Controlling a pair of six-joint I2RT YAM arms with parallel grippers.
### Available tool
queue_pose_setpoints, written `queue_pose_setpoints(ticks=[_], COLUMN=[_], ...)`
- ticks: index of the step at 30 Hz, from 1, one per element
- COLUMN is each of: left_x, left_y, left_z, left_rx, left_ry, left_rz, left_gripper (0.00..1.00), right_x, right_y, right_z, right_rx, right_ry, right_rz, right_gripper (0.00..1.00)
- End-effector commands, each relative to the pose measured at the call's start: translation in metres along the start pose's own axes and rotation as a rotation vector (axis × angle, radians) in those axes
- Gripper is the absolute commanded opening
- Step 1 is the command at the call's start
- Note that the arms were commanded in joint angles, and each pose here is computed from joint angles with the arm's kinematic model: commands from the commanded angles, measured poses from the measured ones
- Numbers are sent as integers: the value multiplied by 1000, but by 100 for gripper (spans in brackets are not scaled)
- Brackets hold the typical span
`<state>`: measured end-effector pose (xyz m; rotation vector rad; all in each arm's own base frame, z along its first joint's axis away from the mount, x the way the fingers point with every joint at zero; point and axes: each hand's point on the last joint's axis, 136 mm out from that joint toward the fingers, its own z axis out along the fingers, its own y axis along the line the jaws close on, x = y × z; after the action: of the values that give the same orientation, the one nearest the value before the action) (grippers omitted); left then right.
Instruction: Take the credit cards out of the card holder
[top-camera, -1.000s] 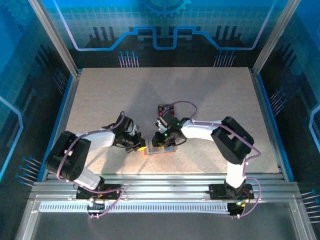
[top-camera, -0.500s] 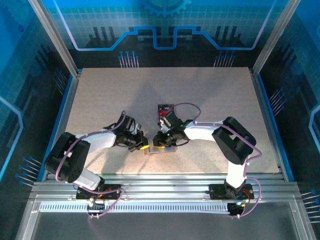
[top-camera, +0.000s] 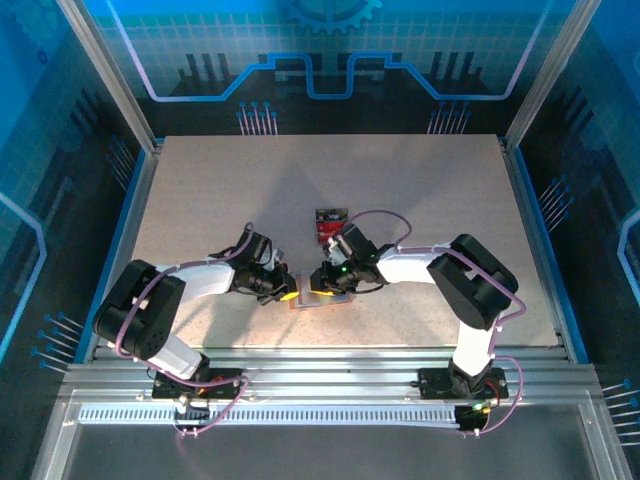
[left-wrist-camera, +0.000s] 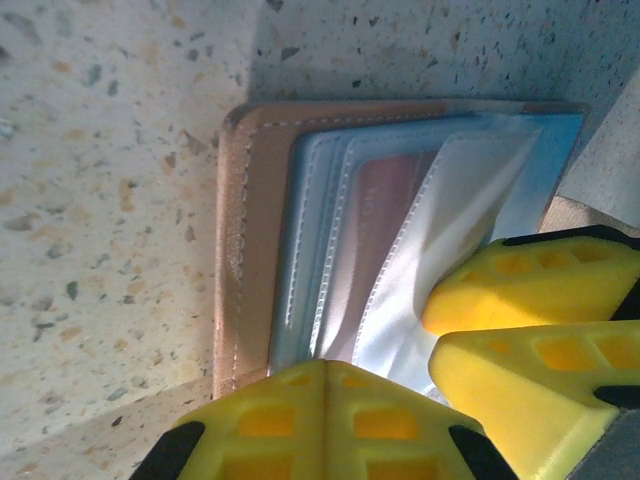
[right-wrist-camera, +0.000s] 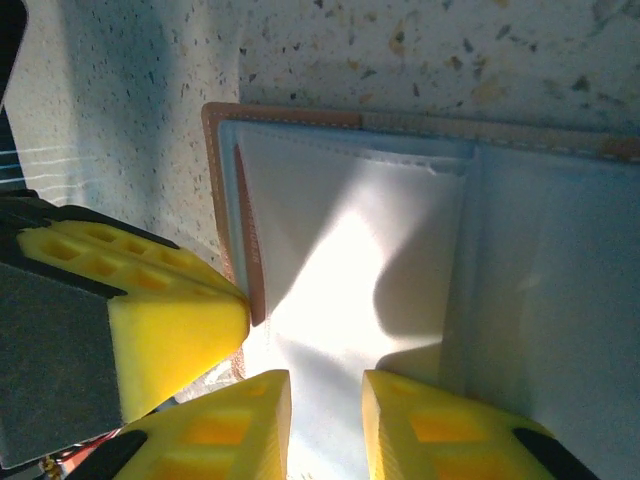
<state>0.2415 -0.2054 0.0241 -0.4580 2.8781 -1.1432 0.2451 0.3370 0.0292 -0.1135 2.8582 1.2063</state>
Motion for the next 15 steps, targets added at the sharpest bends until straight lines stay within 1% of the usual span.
queue_pose_setpoints(ticks=[1,4,12,15], left_x=[1,-2,-9,-10], left_y=[-2,-8,-31,-34], left_z=[0,-4,-15,-15], left_rx=[-11,7,84,94], left_ry=[4,-13,-60,-58], left_rz=[7,11,14,12], left_gripper=[1,2,20,22], right_x=[-1,-2,0,-2], right_y=[-1,-1,-3,-3], right_z=[-5,-5,-4,-3], right_rx=[-54,-80,-112,-122], right_ry=[-14,-21,-21,-22], right_rz=[38,47,59,63], right_gripper=[25,25,24,24])
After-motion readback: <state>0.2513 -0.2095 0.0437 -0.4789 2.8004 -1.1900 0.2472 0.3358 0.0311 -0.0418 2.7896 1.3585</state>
